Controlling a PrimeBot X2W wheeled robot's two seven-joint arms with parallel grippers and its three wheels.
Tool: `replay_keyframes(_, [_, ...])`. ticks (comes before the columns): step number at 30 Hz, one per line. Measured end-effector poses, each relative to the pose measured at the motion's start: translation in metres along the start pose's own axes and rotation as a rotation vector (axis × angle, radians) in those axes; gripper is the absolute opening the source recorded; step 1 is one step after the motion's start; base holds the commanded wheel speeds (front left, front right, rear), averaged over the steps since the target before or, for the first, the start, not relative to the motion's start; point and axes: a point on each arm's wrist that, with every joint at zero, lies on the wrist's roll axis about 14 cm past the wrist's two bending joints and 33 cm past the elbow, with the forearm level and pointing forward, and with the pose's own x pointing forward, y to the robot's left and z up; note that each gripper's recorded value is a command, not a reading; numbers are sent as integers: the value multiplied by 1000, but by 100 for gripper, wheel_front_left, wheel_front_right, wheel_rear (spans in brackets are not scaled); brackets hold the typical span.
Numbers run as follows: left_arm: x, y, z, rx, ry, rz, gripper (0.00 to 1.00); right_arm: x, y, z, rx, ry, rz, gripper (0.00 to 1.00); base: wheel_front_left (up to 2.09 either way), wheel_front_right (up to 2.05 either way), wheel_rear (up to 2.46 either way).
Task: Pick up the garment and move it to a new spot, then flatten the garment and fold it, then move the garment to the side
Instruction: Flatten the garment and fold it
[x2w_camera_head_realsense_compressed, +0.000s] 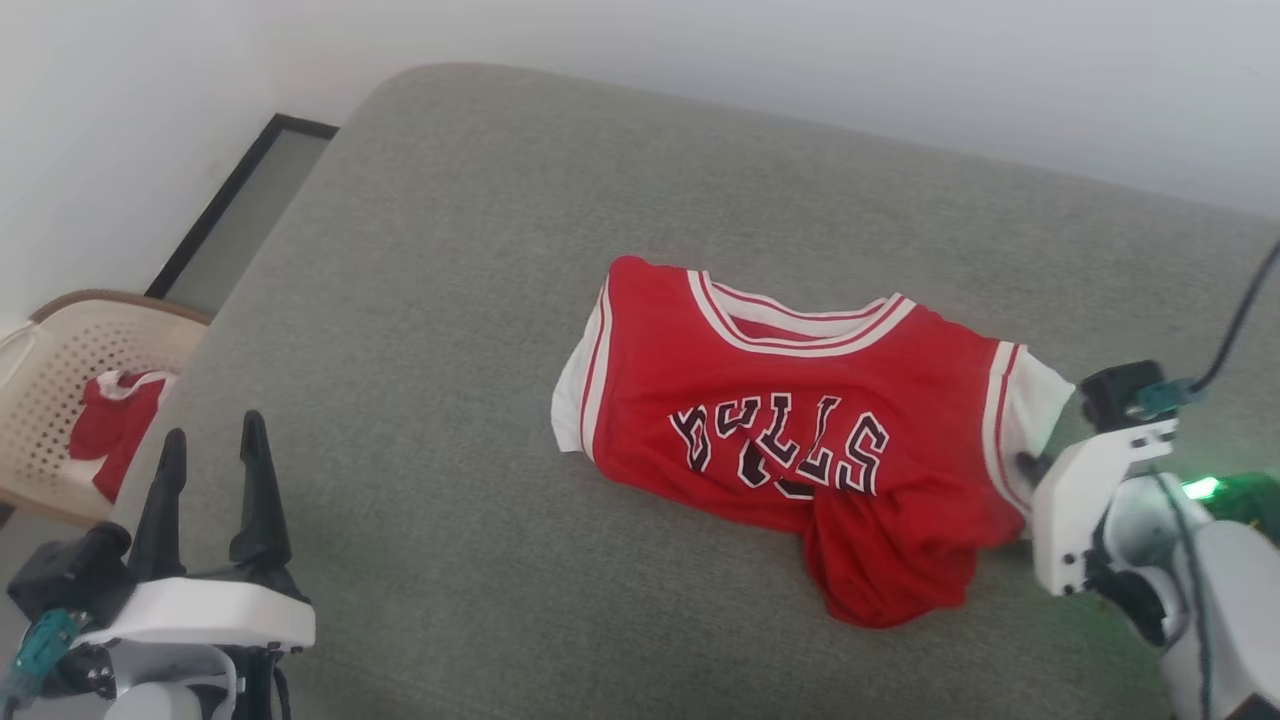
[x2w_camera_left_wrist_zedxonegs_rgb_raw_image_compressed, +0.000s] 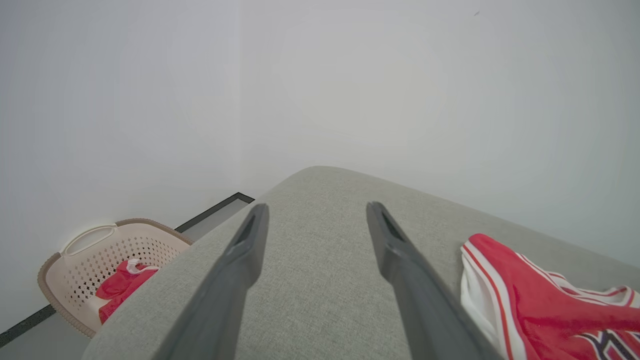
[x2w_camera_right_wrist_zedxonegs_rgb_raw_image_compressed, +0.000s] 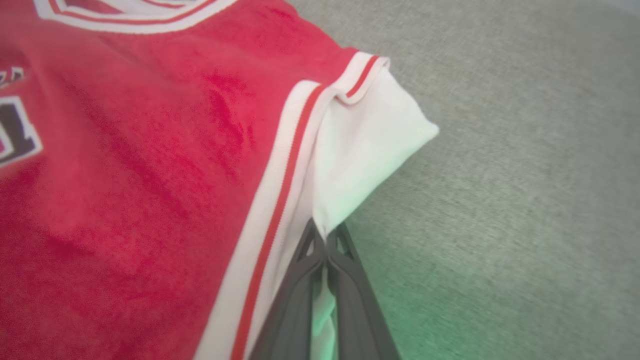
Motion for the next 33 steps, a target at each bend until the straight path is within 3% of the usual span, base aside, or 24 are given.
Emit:
replay_keyframes(8, [-2,-7,-6,3,7,-25,100,-33,-46,7,20,-9,-100,0,0,0,0])
replay_keyframes(17, [-1,-20,-10,3,14,-65,100,-81,-101,-18,63,58,-228,0,0,0,0])
replay_keyframes(26, [0,-31,-17,20,37,-110,100,-73,-101,-55,138,146,-235,0,0,0,0])
replay_keyframes(33, [5,-35,-15,35,36,-136,100,-76,-126,-59,113,163,-304,0,0,0,0])
